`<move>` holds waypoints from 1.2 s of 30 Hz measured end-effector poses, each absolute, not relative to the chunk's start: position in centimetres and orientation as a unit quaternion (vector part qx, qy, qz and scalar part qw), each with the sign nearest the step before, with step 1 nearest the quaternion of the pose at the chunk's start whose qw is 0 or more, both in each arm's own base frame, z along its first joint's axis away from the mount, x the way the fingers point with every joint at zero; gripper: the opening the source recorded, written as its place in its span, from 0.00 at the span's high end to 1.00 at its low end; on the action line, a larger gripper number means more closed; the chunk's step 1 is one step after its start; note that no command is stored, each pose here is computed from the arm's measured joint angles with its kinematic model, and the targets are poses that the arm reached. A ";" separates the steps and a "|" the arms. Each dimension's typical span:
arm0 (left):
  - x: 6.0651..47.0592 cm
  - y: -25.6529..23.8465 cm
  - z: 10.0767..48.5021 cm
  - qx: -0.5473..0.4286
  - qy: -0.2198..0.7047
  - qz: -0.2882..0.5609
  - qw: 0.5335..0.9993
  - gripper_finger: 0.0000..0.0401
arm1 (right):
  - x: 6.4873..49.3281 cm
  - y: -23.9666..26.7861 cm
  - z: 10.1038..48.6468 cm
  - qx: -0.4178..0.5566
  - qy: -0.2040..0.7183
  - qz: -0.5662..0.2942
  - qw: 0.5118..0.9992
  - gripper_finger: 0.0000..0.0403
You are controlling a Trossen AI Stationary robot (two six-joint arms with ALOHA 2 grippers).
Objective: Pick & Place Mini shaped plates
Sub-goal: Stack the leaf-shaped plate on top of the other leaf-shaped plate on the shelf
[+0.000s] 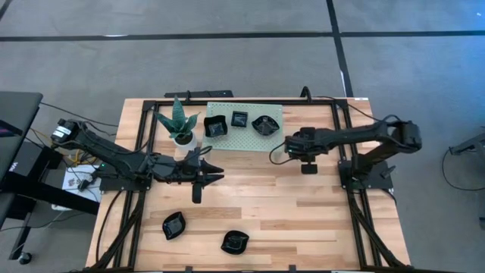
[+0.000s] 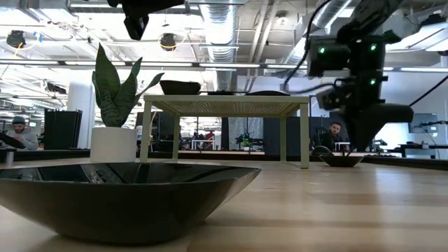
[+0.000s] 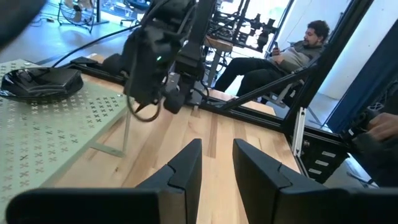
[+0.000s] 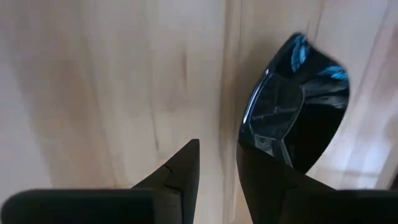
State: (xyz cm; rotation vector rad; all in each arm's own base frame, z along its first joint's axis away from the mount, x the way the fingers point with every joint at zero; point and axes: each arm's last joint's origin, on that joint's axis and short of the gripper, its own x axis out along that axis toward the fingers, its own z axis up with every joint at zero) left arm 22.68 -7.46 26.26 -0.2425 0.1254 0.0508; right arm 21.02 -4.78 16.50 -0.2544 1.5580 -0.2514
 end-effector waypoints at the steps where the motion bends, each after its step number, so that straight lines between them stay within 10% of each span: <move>1: 22.7 -7.5 26.3 -0.121 0.062 0.025 0.990 0.77 | 21.1 -5.0 16.2 -0.110 0.705 -0.115 0.692 0.75; 36: 22.6 -7.5 26.2 -0.119 0.066 0.024 0.990 0.77 | 20.5 -4.4 18.2 -0.075 0.780 -0.136 0.606 0.99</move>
